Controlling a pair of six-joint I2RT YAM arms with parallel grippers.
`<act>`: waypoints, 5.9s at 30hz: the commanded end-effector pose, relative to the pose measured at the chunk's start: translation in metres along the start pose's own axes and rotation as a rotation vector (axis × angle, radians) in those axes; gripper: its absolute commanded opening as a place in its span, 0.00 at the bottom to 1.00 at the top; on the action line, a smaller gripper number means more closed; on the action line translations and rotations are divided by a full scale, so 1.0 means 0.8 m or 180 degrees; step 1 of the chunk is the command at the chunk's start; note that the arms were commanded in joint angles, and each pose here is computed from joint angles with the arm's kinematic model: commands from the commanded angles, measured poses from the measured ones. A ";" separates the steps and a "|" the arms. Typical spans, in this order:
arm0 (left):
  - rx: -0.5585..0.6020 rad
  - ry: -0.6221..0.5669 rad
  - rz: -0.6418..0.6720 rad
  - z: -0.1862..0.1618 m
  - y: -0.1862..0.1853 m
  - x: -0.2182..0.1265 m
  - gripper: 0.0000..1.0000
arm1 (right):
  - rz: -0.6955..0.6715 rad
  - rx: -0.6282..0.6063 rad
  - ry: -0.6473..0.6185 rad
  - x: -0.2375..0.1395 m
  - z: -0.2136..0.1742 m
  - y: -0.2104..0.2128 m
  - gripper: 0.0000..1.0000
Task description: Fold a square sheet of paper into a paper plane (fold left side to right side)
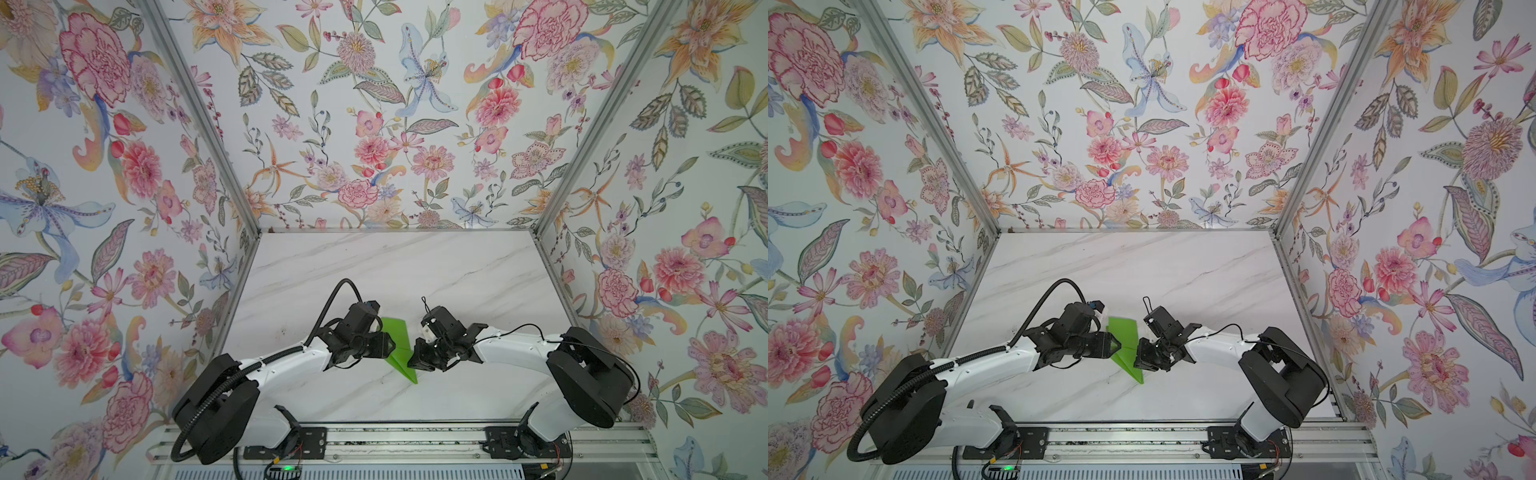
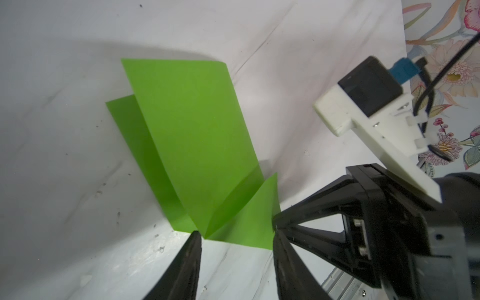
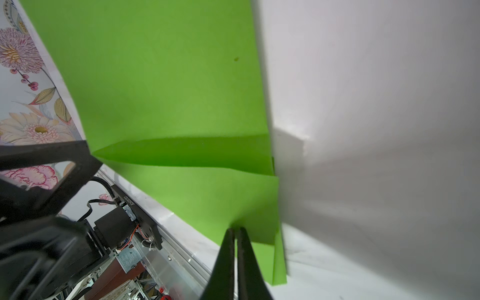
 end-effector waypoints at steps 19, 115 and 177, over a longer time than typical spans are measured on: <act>-0.0344 -0.0041 0.0016 -0.014 0.010 0.025 0.56 | -0.0129 0.0007 0.0044 -0.004 -0.011 -0.014 0.06; -0.0035 0.0365 0.0146 -0.007 -0.010 0.039 0.00 | 0.0260 0.0041 -0.0017 0.010 -0.009 -0.051 0.00; 0.0073 0.0516 0.0952 -0.018 0.009 0.065 0.00 | 0.0310 0.0183 -0.0177 0.015 -0.040 -0.042 0.02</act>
Point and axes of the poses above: each gripper's point midway between its finger pads, its own x axis out along the fingers, its own y axis along the line the jaws close on, z = x × y, the point moved 8 cm from there along -x, back along the fingers, and after that the axes turned 11 degrees about -x, right-handed, at the moved point
